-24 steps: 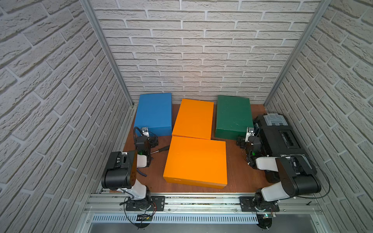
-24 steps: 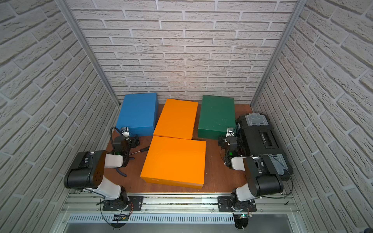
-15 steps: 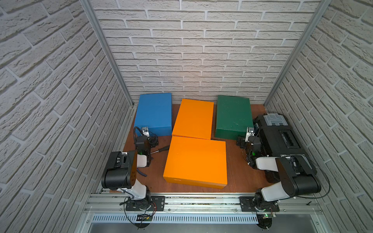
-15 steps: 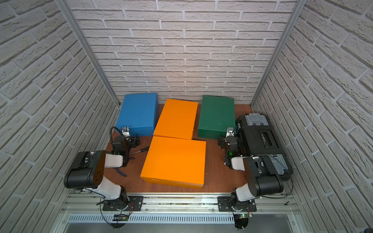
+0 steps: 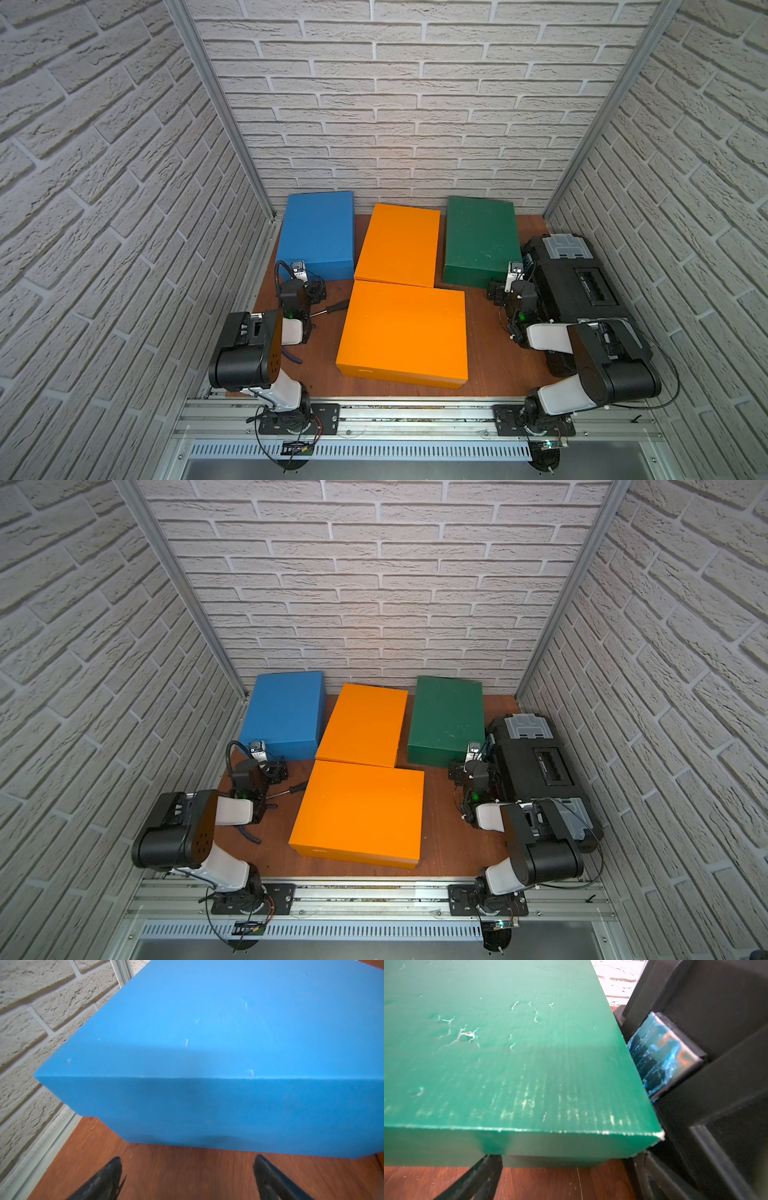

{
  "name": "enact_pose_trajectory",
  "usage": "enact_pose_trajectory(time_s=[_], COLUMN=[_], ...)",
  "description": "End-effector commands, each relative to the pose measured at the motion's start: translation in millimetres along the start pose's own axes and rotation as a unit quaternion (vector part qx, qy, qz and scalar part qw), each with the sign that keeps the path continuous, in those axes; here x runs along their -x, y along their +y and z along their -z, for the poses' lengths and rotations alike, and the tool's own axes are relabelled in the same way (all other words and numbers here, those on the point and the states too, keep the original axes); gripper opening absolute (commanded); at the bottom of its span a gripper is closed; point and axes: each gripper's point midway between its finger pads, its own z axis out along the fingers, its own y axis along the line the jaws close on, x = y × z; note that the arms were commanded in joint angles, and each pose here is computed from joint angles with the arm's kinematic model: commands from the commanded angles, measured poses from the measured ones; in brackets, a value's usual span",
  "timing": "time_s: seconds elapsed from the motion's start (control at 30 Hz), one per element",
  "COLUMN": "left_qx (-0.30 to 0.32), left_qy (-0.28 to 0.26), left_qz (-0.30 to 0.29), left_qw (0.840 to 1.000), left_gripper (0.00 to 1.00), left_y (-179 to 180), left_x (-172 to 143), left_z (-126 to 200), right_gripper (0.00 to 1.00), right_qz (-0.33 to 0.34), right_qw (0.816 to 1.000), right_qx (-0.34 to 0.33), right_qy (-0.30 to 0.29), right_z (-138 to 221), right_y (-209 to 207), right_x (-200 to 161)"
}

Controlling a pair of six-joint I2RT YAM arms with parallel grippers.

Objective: Stack the shoeboxes
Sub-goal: Pick up the shoebox from the center of the board.

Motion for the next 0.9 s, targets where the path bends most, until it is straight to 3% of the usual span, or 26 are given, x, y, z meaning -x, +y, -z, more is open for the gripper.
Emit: enact_pose_trajectory(time_s=[0.0,0.1,0.17,0.3,0.5,0.7,0.87], left_qx=[0.0,-0.005,0.027,0.075,0.097,0.139,0.135], left_qy=[-0.03,-0.029,-0.055,-0.055,-0.08,-0.013,0.053], left_qz=[0.006,-0.014,-0.01,-0.039,-0.014,0.046,0.145], left_qw=[1.0,0.999,0.998,0.995,0.992,0.989,0.979], left_gripper=[0.98,0.98,0.98,0.98,0.98,0.98,0.98], left_y=[1.7,-5.5,2.5,3.6,-6.9,-5.5,-3.8], left_x=[16.2,19.9,28.3,55.4,98.8,117.0,122.7], left_z=[-1.2,3.0,12.3,32.4,61.9,83.1,106.6], right_gripper=[1.0,1.0,1.0,1.0,0.99,0.99,0.99], right_qz=[-0.007,0.001,0.022,0.03,0.031,0.008,0.004], right_qw=[0.999,0.999,0.999,0.998,0.994,0.994,0.998], right_qx=[-0.007,0.0,-0.011,-0.039,-0.103,-0.107,-0.043], right_qy=[-0.037,-0.042,-0.024,-0.032,-0.028,-0.006,0.043], right_z=[-0.4,3.4,9.7,34.0,79.9,125.2,151.9], right_y=[-0.5,2.4,4.3,2.1,1.4,9.0,24.1], right_x=[22.5,31.9,46.7,87.1,123.6,132.1,128.3])
